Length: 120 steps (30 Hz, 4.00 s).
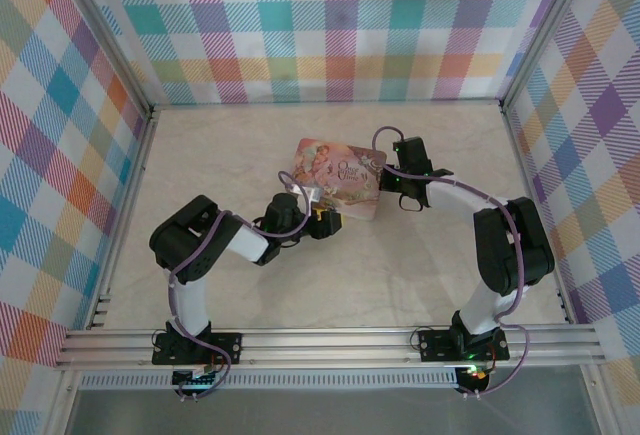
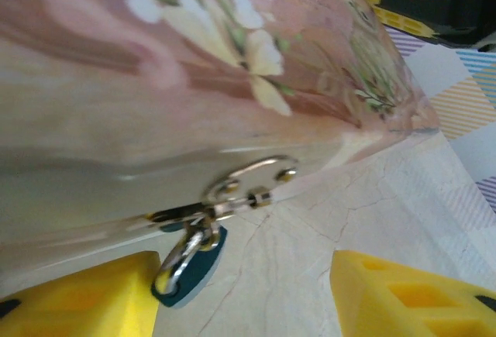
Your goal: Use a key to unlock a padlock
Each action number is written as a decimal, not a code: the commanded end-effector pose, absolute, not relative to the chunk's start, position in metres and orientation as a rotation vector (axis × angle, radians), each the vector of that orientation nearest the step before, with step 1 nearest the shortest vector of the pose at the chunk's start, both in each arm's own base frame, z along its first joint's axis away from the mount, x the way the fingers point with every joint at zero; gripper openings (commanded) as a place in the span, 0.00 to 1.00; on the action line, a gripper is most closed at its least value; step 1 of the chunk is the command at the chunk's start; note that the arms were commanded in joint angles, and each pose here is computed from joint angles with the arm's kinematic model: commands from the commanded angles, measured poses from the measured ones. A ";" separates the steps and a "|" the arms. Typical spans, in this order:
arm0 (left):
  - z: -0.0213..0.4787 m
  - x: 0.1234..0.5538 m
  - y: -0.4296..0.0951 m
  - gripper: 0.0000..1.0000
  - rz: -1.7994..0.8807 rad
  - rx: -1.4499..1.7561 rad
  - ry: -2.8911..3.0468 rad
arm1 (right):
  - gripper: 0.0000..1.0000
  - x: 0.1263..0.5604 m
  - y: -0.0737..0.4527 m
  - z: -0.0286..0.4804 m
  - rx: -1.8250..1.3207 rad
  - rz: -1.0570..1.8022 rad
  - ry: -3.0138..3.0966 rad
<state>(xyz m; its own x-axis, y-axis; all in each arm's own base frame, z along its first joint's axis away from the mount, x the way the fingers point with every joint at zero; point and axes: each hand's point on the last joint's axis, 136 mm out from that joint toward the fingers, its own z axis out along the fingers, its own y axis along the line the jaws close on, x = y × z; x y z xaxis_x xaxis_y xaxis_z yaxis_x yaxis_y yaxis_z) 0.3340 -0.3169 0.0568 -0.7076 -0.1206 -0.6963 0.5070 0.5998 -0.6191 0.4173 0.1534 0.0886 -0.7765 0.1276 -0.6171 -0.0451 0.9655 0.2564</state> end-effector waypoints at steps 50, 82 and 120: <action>0.055 0.345 -0.287 0.43 -1.100 0.229 2.153 | 0.00 0.397 0.175 0.081 0.020 0.403 2.459; 0.041 0.333 -0.294 0.14 -1.094 0.346 2.338 | 0.00 0.398 0.175 0.081 0.003 0.395 2.458; 0.033 0.321 -0.262 0.28 -0.931 0.297 2.464 | 0.00 0.426 0.184 0.089 -0.032 0.376 2.442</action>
<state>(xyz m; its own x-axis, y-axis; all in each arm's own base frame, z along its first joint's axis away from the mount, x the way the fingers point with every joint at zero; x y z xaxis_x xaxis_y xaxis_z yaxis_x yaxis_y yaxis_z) 0.3225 -0.2721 0.0423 -0.8442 0.0660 -0.5319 0.4063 0.7261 -0.5547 0.4193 0.1764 0.0815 -0.7927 0.0761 -0.6048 -0.0971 0.9637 0.2486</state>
